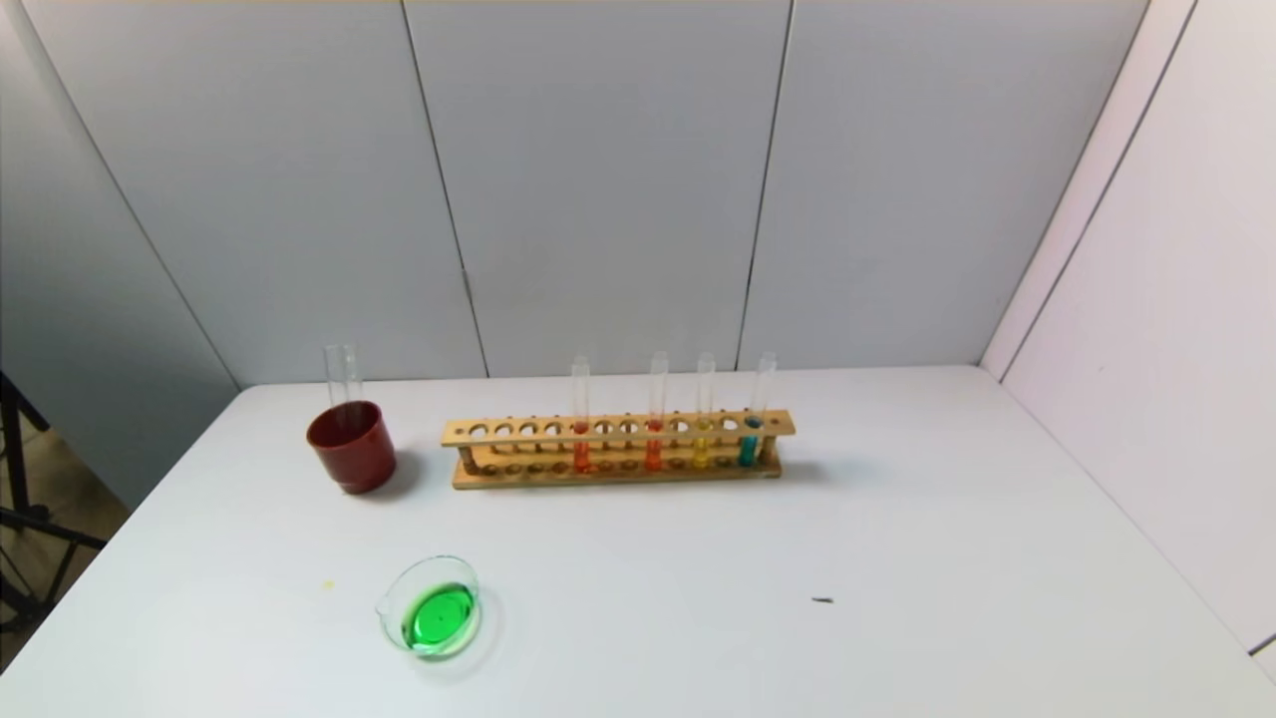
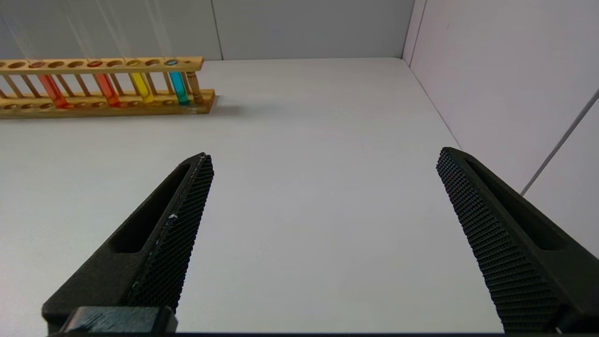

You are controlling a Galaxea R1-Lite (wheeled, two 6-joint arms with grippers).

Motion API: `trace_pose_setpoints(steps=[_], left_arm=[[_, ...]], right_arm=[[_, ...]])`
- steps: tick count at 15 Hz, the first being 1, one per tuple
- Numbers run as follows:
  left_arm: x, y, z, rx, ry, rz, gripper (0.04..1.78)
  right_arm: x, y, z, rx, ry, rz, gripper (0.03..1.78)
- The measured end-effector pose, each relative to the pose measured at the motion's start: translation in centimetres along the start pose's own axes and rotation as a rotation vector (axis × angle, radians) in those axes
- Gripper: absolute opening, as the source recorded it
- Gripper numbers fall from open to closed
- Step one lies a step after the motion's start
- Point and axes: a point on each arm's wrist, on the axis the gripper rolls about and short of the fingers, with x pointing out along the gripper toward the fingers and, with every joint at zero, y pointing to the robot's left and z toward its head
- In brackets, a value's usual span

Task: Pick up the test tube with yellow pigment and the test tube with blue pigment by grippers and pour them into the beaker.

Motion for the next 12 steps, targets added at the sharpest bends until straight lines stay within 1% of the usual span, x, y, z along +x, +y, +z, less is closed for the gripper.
trace_pose_setpoints(steps=[2,4,7,8,9,10,12], left_arm=[[-0.4,0.3,0.7,0.037,-0.016,-0.043,1.75],[-0.7,0.4,0.2,0.053,0.001,-0.065,1.75],[-1.0,0.4,-2.1,0.078,0.038,-0.078,1.75],[-0.8,0.3,-3.1,0.093,0.031,-0.091,1.75],[-0.5,0.2,-4.0,0.101,0.006,-0.113,1.75],[-0.2,0.0,-4.6,0.104,-0.041,-0.147,1.75],[0.4,-0.5,-5.5,0.090,-0.157,-0.247,1.75]], right_arm=[[0.0,0.0,0.0,0.000,0.000,0.001,1.74],[0.0,0.0,0.0,0.000,0.000,0.000,1.74],[0.0,0.0,0.0,0.000,0.000,0.000,1.74],[0.0,0.0,0.0,0.000,0.000,0.000,1.74],[0.0,0.0,0.0,0.000,0.000,0.000,1.74],[0.0,0.0,0.0,0.000,0.000,0.001,1.74],[0.0,0.0,0.0,0.000,0.000,0.000,1.74]])
